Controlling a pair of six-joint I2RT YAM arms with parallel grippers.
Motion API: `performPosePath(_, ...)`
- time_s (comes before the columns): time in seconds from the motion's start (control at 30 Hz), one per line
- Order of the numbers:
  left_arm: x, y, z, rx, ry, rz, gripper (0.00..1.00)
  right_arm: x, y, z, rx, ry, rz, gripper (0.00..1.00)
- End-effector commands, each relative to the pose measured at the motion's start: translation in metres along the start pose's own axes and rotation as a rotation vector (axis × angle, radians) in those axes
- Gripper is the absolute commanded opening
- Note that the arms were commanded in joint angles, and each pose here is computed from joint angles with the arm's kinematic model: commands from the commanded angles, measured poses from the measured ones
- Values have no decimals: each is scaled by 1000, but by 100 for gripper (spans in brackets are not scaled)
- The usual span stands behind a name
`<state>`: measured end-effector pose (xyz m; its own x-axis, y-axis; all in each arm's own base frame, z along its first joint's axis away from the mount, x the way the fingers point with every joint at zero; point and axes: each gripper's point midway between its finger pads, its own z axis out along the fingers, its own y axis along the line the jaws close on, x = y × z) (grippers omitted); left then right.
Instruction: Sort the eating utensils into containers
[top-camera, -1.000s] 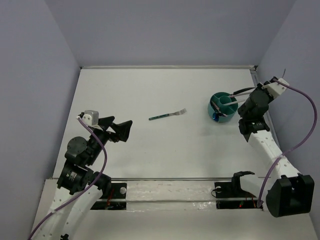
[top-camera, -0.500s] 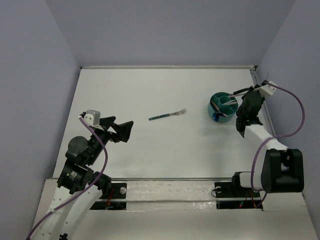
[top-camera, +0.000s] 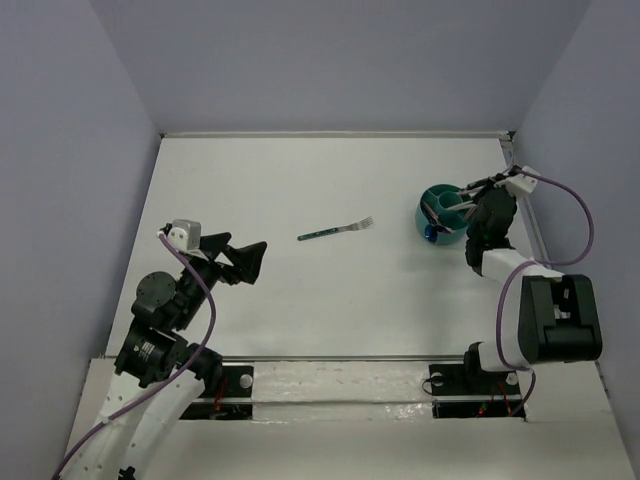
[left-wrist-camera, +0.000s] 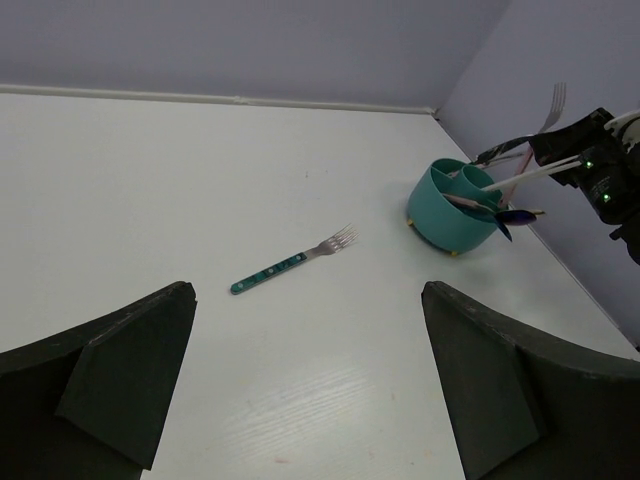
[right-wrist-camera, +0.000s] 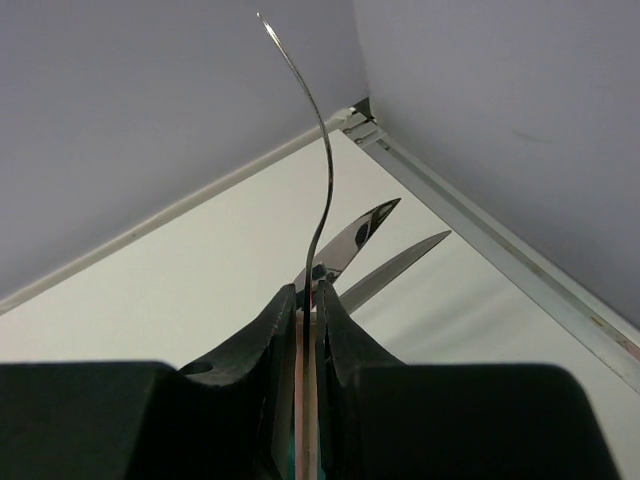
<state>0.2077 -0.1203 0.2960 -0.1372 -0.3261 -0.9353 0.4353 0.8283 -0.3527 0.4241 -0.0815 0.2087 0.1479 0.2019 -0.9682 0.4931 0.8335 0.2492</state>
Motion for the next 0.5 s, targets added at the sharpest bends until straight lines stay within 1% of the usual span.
performPosePath(0.0, -21, -8, 1, 26, -59, 13, 99, -17, 16, 7, -64, -80, 33, 0)
performPosePath(0.13, -21, -9, 1, 27, -60, 13, 99, -7, 18, 7, -83, -59, 17, 0)
performPosePath(0.23, -20, -8, 2, 25, -56, 13, 99, -17, 19, 8, -81, -76, -2, 0)
performPosePath(0.47, -20, -9, 1, 28, -56, 12, 99, -47, 24, 3, -95, -124, 40, 0)
